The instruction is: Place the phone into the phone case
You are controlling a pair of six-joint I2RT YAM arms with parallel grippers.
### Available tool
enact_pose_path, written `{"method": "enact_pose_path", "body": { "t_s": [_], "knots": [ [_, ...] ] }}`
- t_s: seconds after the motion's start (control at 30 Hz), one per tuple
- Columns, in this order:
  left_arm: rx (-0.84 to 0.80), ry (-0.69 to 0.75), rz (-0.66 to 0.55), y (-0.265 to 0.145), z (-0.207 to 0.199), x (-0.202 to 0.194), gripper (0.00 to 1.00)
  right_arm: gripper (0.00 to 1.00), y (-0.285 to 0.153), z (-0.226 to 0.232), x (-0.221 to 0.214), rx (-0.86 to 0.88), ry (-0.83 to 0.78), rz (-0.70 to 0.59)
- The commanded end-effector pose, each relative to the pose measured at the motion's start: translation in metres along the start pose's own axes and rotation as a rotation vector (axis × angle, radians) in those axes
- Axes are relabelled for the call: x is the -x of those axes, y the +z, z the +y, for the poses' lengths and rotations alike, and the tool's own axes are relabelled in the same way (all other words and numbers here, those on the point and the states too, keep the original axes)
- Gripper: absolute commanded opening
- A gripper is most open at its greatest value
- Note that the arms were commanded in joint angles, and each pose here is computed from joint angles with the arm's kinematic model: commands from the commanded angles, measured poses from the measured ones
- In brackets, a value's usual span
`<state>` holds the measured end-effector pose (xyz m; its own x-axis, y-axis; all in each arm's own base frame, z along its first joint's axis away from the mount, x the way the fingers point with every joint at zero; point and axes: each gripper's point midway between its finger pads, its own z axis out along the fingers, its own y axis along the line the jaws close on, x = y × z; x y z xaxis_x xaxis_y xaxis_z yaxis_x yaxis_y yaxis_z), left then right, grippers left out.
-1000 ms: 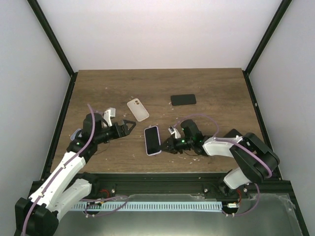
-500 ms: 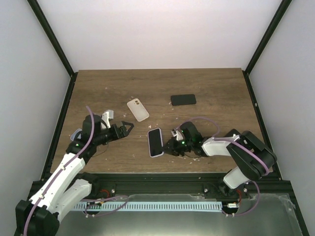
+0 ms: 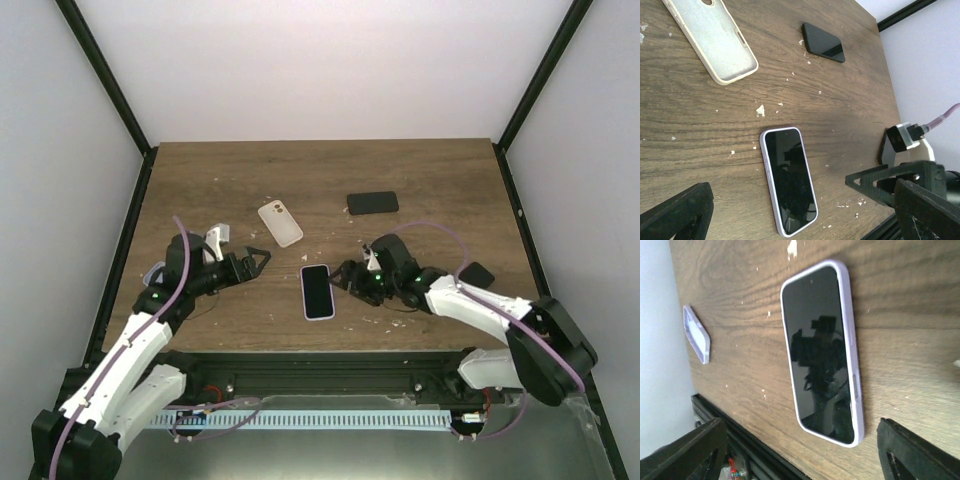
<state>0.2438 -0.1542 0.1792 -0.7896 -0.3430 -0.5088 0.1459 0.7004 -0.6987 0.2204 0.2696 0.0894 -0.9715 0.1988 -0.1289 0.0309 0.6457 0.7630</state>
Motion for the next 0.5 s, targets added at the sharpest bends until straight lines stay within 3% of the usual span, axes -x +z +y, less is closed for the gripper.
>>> {"method": "enact_pose_path", "body": {
  "t_s": [0.0, 0.07, 0.23, 0.47],
  "knots": [
    [-0.017, 0.035, -0.008, -0.005, -0.005, 0.002, 1.0, 0.93, -0.03, -0.016, 0.022, -0.189, 0.036, -0.134],
    [-0.02, 0.045, -0.006, -0.006, -0.008, 0.003, 0.99, 1.0, -0.043, -0.027, 0.03, -0.285, 0.061, -0.174],
    [-0.009, 0.076, -0.008, -0.012, -0.01, 0.005, 0.99, 1.0, -0.072, -0.058, 0.049, -0.444, 0.167, -0.235],
    [0.005, 0.104, -0.013, -0.016, -0.009, 0.004, 0.99, 1.0, -0.137, -0.119, 0.075, -0.67, 0.377, -0.413]
  ]
}}
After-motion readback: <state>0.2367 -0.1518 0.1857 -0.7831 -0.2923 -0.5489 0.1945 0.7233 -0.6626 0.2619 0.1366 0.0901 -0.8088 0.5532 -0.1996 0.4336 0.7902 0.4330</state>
